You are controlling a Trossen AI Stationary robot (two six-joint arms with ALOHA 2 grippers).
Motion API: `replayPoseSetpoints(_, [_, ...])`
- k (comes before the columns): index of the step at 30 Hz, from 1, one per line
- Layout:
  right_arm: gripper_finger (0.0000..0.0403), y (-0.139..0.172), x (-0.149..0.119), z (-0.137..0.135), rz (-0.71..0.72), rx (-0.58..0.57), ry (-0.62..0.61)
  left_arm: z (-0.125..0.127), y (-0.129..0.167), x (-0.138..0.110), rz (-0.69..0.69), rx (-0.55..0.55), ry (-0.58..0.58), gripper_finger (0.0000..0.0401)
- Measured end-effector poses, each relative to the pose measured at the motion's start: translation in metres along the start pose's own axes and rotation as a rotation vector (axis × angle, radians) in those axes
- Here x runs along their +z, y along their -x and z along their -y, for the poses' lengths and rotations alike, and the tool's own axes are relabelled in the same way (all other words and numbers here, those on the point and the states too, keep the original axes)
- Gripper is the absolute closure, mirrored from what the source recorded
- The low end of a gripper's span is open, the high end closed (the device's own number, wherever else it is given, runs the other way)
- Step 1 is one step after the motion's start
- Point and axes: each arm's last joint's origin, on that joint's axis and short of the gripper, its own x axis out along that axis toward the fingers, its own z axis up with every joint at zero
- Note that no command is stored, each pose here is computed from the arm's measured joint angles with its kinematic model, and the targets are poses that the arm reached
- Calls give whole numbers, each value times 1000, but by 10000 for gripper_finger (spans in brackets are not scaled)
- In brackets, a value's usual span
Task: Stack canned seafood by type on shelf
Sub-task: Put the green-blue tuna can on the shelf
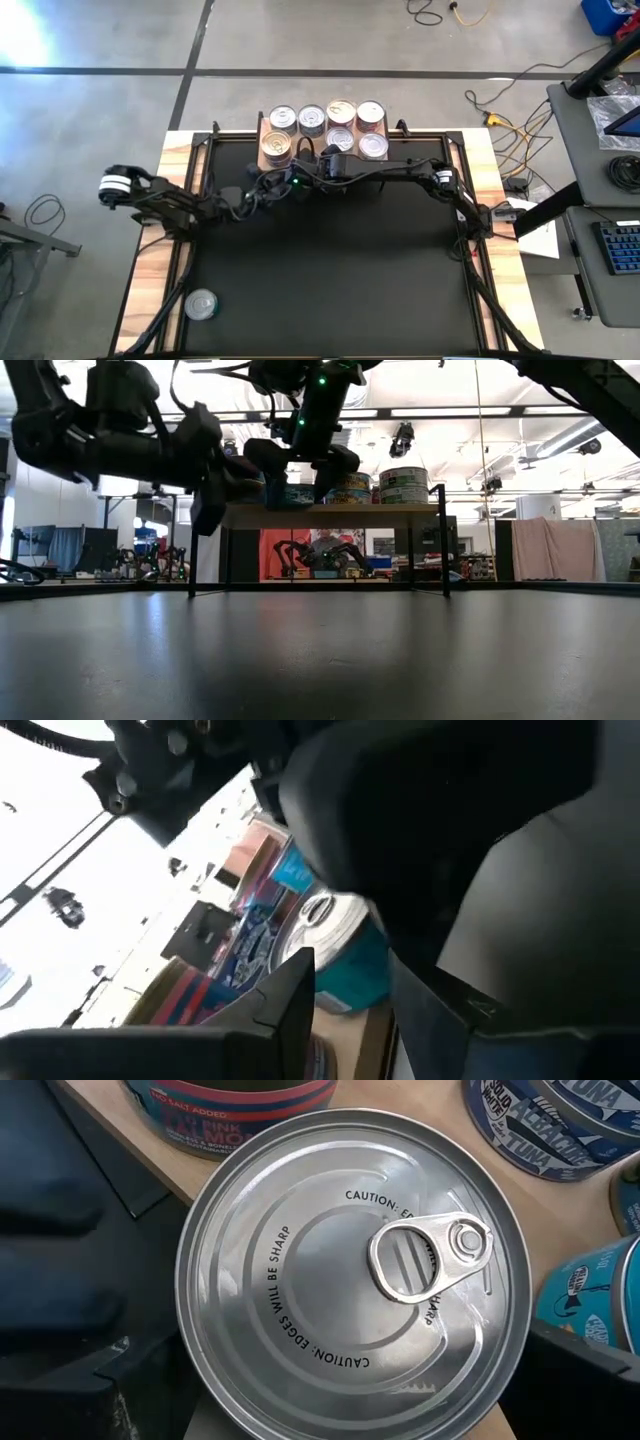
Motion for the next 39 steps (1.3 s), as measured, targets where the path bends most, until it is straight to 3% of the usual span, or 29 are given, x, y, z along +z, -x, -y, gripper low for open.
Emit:
replayPoseSetpoints(6, [3,0,0,0,0,1,-2,3,-12,-7,-28,43,-31,287])
replayPoseSetpoints(18, [3,1,0,2,-8,3,-1,-15,-29,14,-30,169,-29,306])
replayPoseSetpoints(30, [3,2,-1,4,-29,-6,24,-11,-41,16,-47,67,28,394])
replayPoseSetpoints(39, [3,2,-2,4,-50,22,38,-7,-43,13,-51,24,-35,401])
